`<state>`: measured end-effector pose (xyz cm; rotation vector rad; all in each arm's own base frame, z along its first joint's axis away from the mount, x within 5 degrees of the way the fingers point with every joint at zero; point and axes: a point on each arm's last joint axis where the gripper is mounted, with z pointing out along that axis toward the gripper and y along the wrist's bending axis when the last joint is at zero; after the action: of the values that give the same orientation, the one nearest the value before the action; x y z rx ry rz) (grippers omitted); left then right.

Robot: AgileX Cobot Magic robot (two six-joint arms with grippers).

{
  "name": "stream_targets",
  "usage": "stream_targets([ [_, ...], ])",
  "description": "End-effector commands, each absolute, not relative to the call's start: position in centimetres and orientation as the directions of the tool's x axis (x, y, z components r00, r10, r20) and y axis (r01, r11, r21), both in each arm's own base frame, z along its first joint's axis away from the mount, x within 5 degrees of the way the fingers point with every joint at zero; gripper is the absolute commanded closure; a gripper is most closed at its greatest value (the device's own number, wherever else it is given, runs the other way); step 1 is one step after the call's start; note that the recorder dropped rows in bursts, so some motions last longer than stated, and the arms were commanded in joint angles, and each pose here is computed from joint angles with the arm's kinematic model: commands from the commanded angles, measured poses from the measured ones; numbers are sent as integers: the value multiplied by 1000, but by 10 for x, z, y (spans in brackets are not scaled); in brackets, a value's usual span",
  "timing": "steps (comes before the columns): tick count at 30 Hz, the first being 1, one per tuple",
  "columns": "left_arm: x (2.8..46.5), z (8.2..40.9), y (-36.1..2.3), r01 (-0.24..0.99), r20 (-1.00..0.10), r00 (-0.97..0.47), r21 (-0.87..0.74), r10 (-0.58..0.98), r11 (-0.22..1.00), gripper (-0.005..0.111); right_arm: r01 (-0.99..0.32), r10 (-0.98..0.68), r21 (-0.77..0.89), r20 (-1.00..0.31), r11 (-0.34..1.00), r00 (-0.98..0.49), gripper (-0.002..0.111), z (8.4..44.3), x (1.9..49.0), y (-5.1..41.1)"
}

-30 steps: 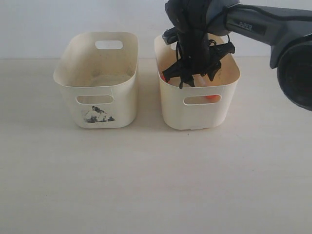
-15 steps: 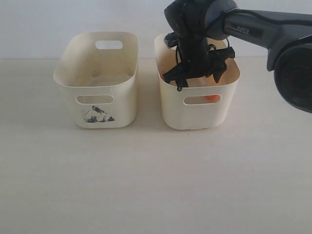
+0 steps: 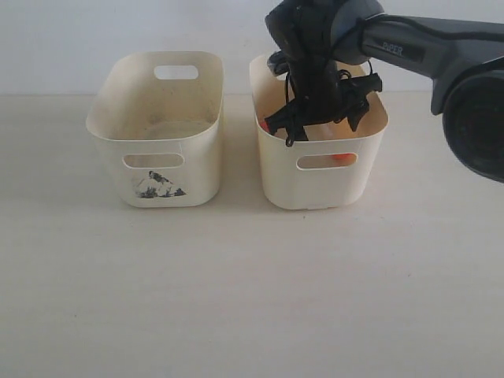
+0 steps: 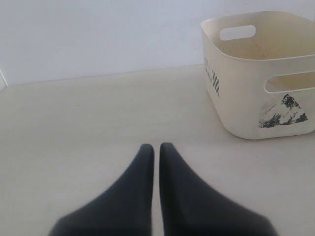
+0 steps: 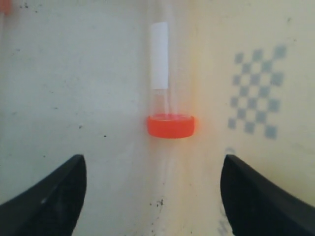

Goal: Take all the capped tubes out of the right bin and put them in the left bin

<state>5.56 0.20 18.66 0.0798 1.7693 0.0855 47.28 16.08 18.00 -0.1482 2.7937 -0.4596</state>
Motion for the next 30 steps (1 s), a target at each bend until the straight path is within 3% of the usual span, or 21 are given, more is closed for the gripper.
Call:
stream_targets([
  [1, 56, 189, 2, 4, -980, -179, 84, 83, 996, 102, -36, -137, -332, -286, 942, -948, 37, 180, 473, 159],
  [24, 56, 189, 2, 4, -980, -179, 84, 83, 996, 102, -72, -147, -367, -181, 927, -972, 38, 124, 476, 160],
  [30, 56, 189, 2, 4, -980, -179, 84, 83, 996, 102, -69, -146, -378, -179, 923, -973, 65, 121, 476, 159],
])
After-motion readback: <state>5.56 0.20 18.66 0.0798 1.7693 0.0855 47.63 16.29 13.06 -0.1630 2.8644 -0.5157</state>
